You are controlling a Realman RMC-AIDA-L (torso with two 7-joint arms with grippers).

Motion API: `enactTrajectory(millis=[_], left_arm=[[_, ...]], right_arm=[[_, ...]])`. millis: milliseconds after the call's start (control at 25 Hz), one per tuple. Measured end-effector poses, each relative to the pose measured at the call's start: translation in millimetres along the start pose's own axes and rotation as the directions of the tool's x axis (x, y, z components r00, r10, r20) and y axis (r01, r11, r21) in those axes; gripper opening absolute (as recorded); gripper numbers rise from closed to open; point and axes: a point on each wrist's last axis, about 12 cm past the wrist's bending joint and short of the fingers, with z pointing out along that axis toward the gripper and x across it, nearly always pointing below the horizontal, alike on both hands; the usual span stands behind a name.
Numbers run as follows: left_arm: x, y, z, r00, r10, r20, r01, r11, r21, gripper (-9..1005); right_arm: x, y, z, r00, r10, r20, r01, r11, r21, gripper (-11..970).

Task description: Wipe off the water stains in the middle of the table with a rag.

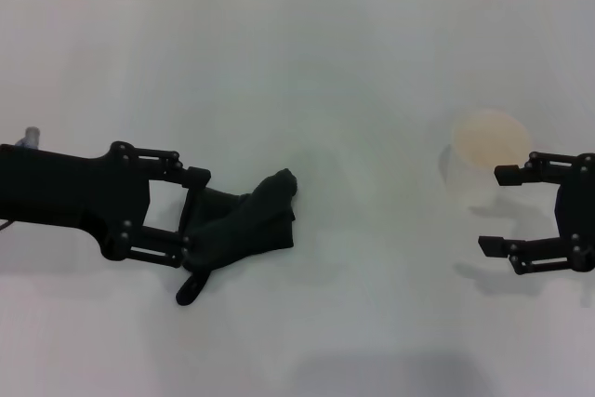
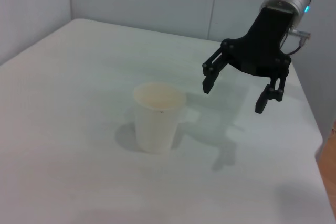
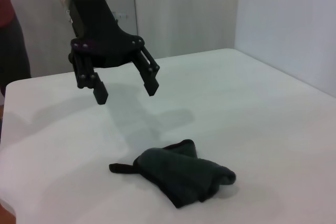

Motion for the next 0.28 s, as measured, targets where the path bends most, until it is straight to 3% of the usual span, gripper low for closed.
enactTrajectory(millis=[280], left_arm=[[3.3, -3.0, -7.5, 1.0, 0.003, -0.004, -0.003, 1.0, -0.027, 773]], right_arm=[[-7.2, -4.4, 6.2, 1.0, -0.021, 0.009, 0.021, 1.0, -0.012, 857]])
